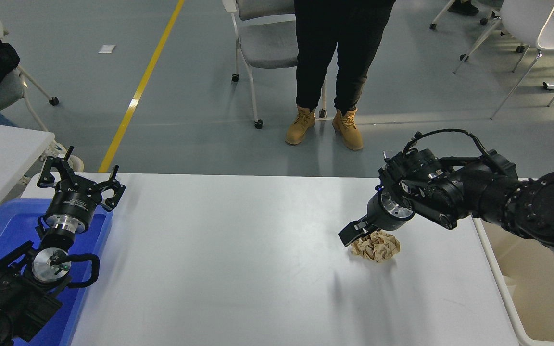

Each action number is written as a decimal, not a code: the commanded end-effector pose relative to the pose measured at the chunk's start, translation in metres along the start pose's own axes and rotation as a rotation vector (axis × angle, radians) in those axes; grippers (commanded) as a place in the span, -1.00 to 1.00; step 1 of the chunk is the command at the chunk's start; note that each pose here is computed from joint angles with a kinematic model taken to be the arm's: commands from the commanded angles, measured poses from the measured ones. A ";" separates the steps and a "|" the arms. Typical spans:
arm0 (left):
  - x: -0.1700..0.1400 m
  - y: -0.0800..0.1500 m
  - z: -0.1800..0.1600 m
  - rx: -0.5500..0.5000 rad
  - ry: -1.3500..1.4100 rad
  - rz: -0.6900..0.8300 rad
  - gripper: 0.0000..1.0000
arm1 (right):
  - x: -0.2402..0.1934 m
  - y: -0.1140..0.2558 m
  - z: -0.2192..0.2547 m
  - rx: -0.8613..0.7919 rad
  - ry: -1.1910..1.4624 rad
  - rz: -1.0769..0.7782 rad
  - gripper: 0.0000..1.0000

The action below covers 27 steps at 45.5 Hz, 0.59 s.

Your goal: Clean the table surface

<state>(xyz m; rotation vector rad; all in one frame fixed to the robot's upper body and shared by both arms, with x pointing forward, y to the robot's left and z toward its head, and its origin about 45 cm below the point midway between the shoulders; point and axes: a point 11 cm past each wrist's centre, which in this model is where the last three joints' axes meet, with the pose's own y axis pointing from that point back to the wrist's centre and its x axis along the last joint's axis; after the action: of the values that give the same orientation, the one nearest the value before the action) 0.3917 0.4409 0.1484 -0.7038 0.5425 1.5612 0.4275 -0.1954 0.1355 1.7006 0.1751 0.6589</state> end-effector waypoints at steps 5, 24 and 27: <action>0.000 0.000 0.000 0.000 0.000 0.000 1.00 | -0.012 -0.011 0.022 -0.063 -0.027 0.031 0.95; 0.000 0.000 0.000 0.000 0.000 0.000 1.00 | -0.037 -0.030 0.021 -0.047 -0.050 0.002 0.95; 0.000 0.000 0.000 0.000 0.000 0.000 1.00 | -0.038 -0.032 0.019 -0.045 -0.045 0.010 0.95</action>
<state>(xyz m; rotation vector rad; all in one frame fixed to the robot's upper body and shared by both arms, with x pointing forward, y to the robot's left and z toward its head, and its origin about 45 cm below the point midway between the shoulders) 0.3918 0.4407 0.1485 -0.7040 0.5425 1.5606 0.4216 -0.2203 0.1048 1.6653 0.1193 0.6296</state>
